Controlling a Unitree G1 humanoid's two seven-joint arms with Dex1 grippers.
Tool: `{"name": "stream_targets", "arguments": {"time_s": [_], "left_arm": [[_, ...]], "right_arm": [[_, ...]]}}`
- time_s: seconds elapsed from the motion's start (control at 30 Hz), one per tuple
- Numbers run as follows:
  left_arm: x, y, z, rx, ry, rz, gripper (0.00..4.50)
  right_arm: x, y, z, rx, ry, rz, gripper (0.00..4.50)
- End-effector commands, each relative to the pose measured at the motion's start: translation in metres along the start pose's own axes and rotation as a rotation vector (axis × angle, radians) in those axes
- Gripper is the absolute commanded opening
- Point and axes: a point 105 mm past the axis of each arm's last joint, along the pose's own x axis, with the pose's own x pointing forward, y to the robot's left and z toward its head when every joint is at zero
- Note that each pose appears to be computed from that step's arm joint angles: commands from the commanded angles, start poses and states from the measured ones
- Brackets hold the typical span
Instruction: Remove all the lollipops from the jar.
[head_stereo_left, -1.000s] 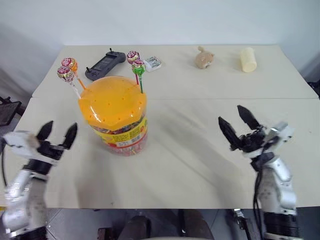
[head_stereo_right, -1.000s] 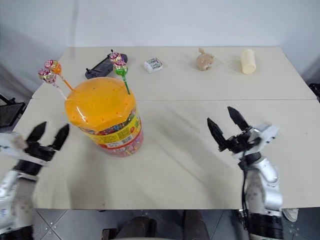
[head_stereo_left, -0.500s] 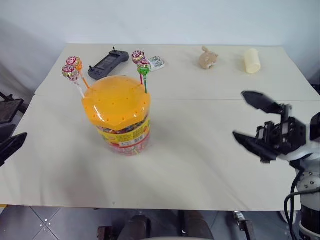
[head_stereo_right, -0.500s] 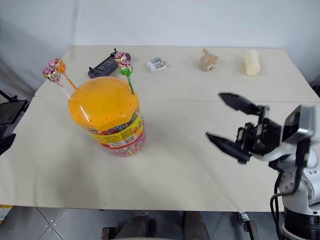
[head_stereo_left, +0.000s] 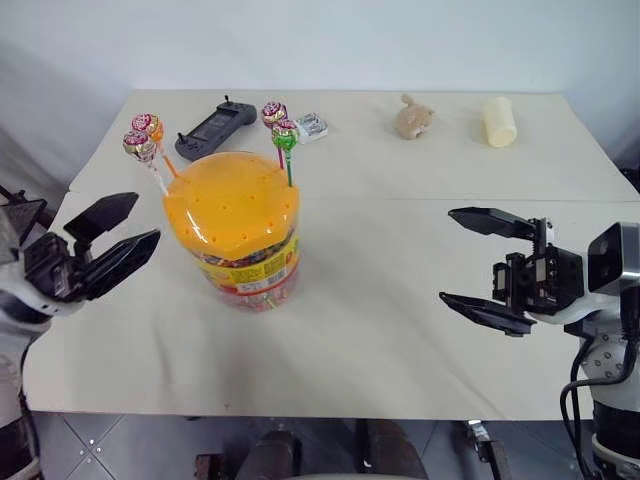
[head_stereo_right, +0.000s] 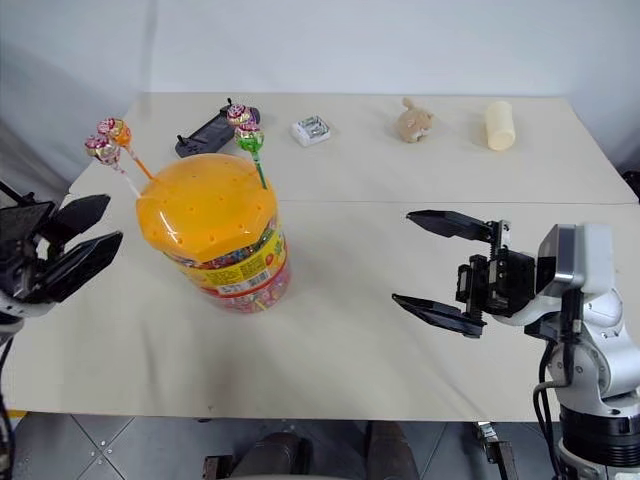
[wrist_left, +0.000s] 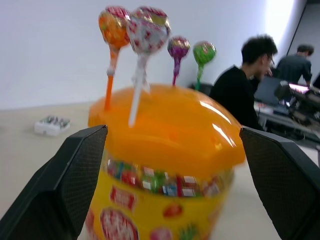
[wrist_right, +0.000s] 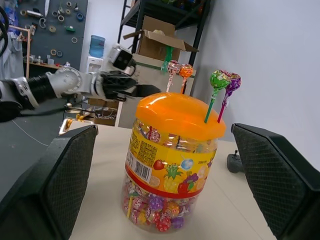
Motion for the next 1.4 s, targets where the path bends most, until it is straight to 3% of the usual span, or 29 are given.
{"name": "stream_targets", "arguments": {"time_s": [0.03,0.43,0.47,0.73,0.83,0.97,1.03,1.13,1.23,1.33,1.4], "left_arm": [[0.013,0.000,0.003,0.023,-0.019,-0.020,3.93],[0.025,0.012,0.007,0.012,-0.046,-0.023,0.19],[0.026,0.013,0.010,0.018,-0.057,-0.023,0.02],[0.022,-0.002,0.049,-0.056,-0.220,-0.139,0.02],[-0.007,-0.002,0.063,-0.160,-0.258,-0.105,0.02],[-0.052,0.018,0.061,-0.184,-0.247,0.136,0.02],[-0.094,0.038,0.043,-0.190,-0.170,0.388,0.02],[-0.166,0.058,0.000,-0.178,0.092,0.785,0.02],[-0.191,0.056,-0.021,-0.209,0.211,0.914,0.02],[-0.207,0.044,-0.054,-0.208,0.484,0.953,0.02],[-0.209,0.041,-0.060,-0.203,0.534,0.948,0.02]], "right_arm": [[0.007,-0.001,0.008,-0.011,-0.039,0.006,4.50],[0.013,-0.001,0.014,-0.009,-0.076,-0.019,4.50],[0.013,0.000,0.015,-0.008,-0.080,-0.017,4.50],[0.021,0.000,0.024,0.021,-0.158,-0.013,4.50],[0.027,-0.002,0.026,0.026,-0.181,0.009,4.50],[0.030,-0.002,0.024,0.017,-0.167,0.032,4.50],[0.032,-0.003,0.017,0.004,-0.114,0.061,4.50],[0.030,-0.003,0.001,-0.013,0.014,0.122,4.50],[0.024,-0.001,-0.009,0.004,0.070,0.154,4.50],[0.016,0.006,-0.022,0.031,0.125,0.208,4.50],[0.014,0.007,-0.025,0.037,0.127,0.220,4.50]]}}
